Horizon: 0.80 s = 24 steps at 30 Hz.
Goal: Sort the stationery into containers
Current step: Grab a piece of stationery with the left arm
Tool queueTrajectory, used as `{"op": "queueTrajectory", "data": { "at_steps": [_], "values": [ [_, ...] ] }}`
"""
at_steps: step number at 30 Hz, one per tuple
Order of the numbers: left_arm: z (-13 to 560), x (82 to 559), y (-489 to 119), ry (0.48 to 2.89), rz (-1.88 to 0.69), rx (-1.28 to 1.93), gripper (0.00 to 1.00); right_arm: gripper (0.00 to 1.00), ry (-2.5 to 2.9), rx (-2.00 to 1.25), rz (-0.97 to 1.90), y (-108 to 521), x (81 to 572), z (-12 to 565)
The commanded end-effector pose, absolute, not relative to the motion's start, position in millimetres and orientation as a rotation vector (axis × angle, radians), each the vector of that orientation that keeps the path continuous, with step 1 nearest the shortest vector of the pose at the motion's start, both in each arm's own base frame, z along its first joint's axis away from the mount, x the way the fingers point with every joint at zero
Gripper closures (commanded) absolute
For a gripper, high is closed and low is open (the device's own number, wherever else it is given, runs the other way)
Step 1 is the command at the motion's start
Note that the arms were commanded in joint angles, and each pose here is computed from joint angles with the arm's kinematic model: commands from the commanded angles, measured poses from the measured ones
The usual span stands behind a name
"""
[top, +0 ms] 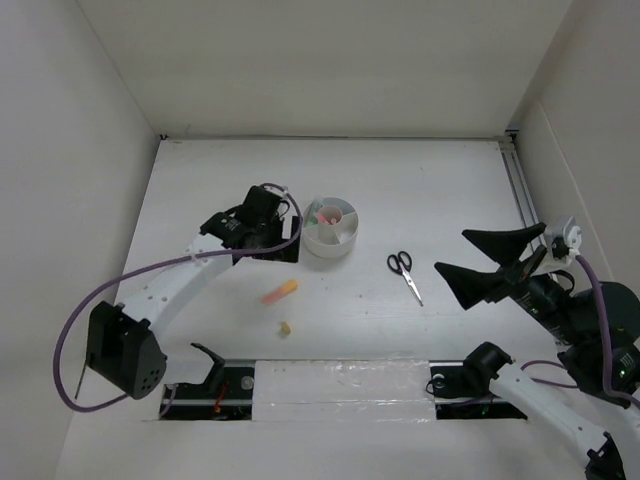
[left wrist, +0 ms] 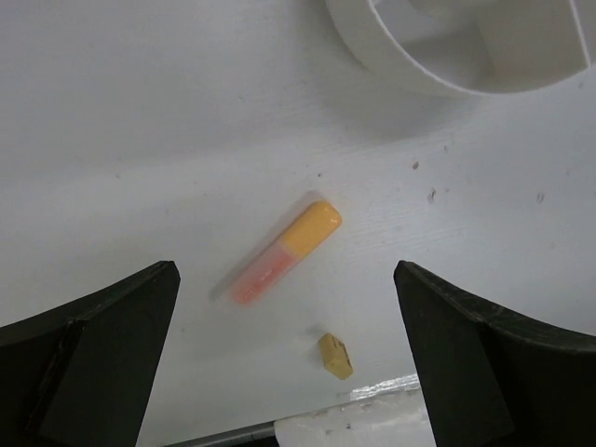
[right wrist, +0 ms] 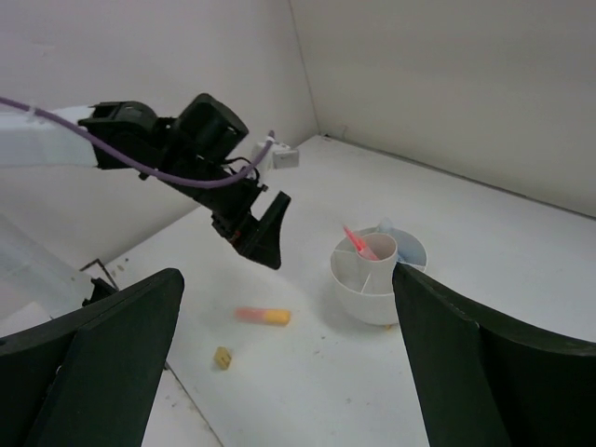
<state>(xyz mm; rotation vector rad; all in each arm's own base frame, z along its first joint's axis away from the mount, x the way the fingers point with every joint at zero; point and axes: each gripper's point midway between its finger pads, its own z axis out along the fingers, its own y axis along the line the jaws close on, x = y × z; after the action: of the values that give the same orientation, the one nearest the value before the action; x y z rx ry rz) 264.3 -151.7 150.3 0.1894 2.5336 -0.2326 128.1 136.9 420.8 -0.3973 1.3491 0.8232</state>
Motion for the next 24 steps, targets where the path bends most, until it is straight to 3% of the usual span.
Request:
{"op": "queueTrajectory", "data": {
  "at_steps": [1, 5, 24],
  "values": [
    [122, 240, -177, 2.639, -0.274, 0.388, 0.0, 0.0, 1.29, -0.446, 0.855, 140, 118, 423],
    [95, 224, -196, 2.706, -0.199, 0.556, 0.0, 0.0, 1.253, -0.447, 0.888, 145, 116, 422],
    [43, 235, -176, 2.779, 0.08, 0.566, 0.0, 0.0, 1.176, -0.467, 0.887, 132, 96, 417]
  ]
}}
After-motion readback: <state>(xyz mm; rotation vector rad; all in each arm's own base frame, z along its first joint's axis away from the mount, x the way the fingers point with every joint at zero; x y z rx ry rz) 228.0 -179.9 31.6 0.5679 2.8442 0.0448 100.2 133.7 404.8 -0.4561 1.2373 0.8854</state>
